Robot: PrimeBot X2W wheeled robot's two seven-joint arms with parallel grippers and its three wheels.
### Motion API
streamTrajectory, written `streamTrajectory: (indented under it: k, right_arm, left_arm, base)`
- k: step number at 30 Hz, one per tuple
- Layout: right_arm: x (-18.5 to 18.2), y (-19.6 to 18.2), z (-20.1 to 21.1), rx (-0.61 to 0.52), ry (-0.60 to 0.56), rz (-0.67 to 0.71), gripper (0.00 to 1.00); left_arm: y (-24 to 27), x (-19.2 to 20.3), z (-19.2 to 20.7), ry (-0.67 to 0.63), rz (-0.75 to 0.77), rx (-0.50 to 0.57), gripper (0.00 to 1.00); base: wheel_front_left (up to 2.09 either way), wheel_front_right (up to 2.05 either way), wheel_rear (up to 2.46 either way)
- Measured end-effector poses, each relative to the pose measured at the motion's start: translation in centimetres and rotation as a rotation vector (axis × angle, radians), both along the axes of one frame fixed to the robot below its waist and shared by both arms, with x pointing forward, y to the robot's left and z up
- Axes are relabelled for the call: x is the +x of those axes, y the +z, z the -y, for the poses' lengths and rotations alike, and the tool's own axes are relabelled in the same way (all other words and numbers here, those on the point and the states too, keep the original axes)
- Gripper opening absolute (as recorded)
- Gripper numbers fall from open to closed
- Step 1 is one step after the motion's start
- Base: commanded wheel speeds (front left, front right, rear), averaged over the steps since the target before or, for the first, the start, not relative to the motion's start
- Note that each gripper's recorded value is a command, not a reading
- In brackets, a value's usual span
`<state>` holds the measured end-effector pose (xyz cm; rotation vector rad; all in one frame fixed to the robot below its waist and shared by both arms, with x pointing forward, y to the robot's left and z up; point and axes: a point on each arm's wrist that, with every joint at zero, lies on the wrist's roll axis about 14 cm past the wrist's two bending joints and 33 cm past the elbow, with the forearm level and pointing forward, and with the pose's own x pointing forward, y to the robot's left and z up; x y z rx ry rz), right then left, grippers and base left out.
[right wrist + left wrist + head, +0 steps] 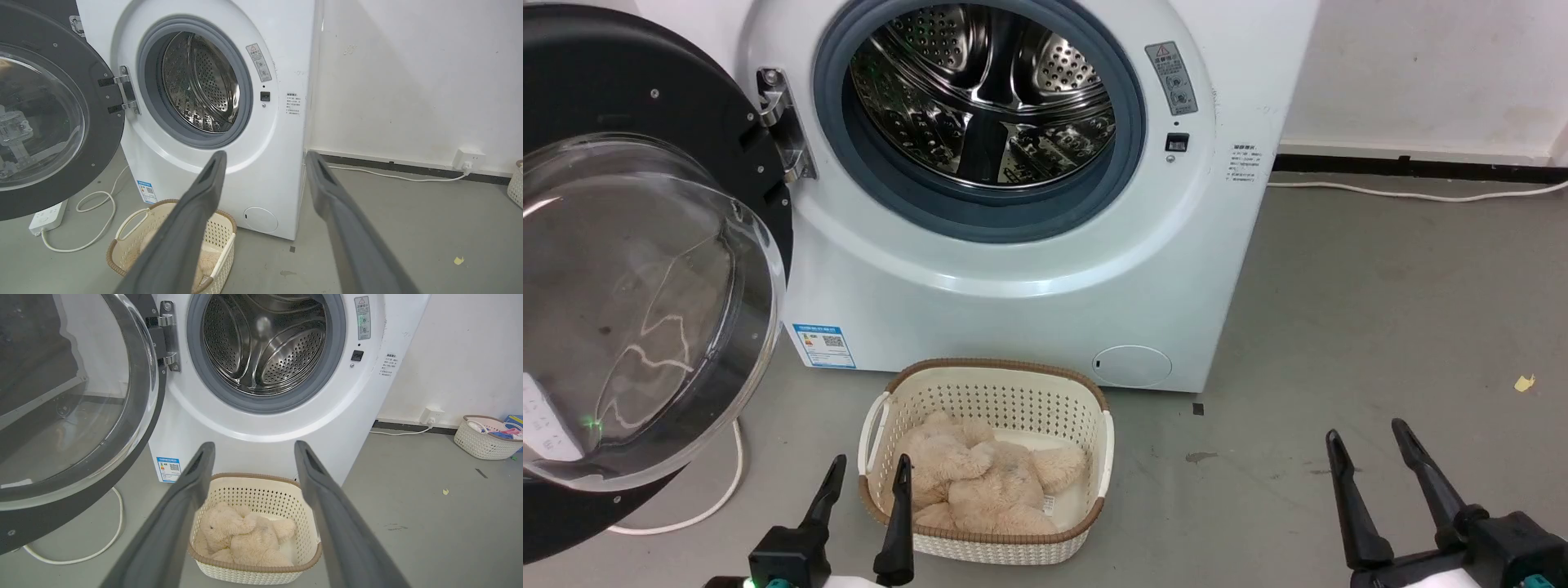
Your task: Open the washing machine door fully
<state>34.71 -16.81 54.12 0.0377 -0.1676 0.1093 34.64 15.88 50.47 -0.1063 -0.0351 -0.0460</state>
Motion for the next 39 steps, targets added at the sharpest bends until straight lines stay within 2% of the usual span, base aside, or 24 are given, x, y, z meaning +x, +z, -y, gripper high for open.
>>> streamTrajectory:
  k: [23,24,39]
  right_arm:
    - [-0.14,-0.26,-0.19,0.006,0.005,-0.003,1.0]
    - [-0.13,-0.27,-0.21,0.005,0.006,-0.004,0.0]
    - [-0.08,-0.5,-0.21,0.0,0.006,-0.02,0.0]
  left_arm:
    - [0.21,0.03,0.38,-0.004,-0.001,0.025,1.0]
    - [0.18,0.03,0.36,-0.003,-0.002,0.024,0.0]
    - [0.16,0.17,0.21,0.0,-0.009,0.032,0.0]
  base:
    - [0.0,0.0,0.0]
    - [0.0,0.0,0.0]
    - [0.0,0.0,0.0]
